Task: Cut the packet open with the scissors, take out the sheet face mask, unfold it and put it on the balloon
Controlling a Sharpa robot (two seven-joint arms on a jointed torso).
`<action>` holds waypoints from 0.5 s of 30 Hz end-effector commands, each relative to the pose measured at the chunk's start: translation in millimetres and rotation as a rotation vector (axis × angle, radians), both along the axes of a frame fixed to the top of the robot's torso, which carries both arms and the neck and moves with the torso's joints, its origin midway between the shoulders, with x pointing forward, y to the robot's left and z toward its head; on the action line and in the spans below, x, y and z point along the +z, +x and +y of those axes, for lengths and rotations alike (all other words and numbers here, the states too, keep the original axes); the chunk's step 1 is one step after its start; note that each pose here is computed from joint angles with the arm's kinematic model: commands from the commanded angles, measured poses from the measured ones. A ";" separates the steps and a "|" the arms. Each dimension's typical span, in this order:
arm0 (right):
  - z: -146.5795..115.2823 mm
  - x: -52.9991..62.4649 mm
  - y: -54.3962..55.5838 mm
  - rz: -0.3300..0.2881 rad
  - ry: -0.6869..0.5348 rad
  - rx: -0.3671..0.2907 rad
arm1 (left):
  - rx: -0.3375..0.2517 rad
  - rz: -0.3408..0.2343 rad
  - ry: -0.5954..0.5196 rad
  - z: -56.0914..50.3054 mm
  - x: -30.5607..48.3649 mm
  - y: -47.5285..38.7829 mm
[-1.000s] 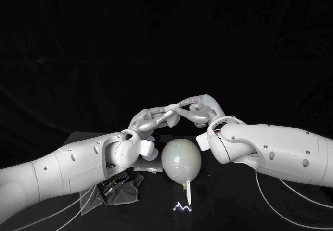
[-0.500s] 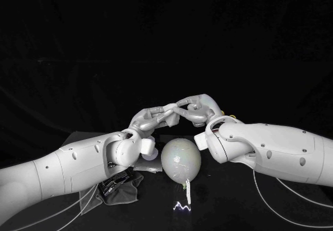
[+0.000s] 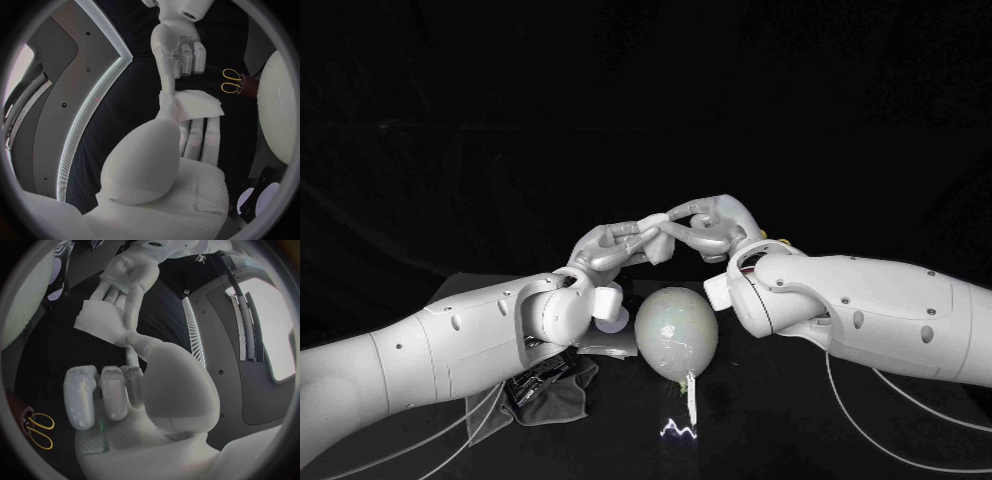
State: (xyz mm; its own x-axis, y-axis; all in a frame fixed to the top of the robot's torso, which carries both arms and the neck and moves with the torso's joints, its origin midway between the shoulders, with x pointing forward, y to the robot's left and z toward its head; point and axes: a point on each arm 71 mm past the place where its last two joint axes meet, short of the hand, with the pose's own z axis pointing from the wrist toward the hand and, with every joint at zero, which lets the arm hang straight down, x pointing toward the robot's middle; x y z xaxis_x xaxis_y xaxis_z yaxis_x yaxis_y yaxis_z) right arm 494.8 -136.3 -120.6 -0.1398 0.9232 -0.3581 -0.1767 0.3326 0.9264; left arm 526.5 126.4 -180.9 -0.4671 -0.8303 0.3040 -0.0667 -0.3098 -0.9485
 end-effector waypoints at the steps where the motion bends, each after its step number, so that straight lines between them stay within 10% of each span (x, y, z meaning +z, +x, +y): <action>1: 1.3 -1.7 1.5 0.022 -0.018 0.025 | 0.016 -0.004 -0.006 -0.9 1.6 0.2; 15: 1.3 -4.5 3.7 0.052 -0.021 0.057 | 0.015 -0.010 -0.012 -1.5 3.1 -1.2</action>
State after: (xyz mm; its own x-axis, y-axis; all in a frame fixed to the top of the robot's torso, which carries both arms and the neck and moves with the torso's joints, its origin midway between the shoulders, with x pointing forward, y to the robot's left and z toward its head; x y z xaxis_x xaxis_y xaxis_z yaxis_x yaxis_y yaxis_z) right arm 499.2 -137.1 -124.6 -0.1768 0.9131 -0.3674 -0.1403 0.3461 0.9276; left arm 525.7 126.3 -180.8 -0.4546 -0.8381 0.3015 -0.0645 -0.3066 -0.9496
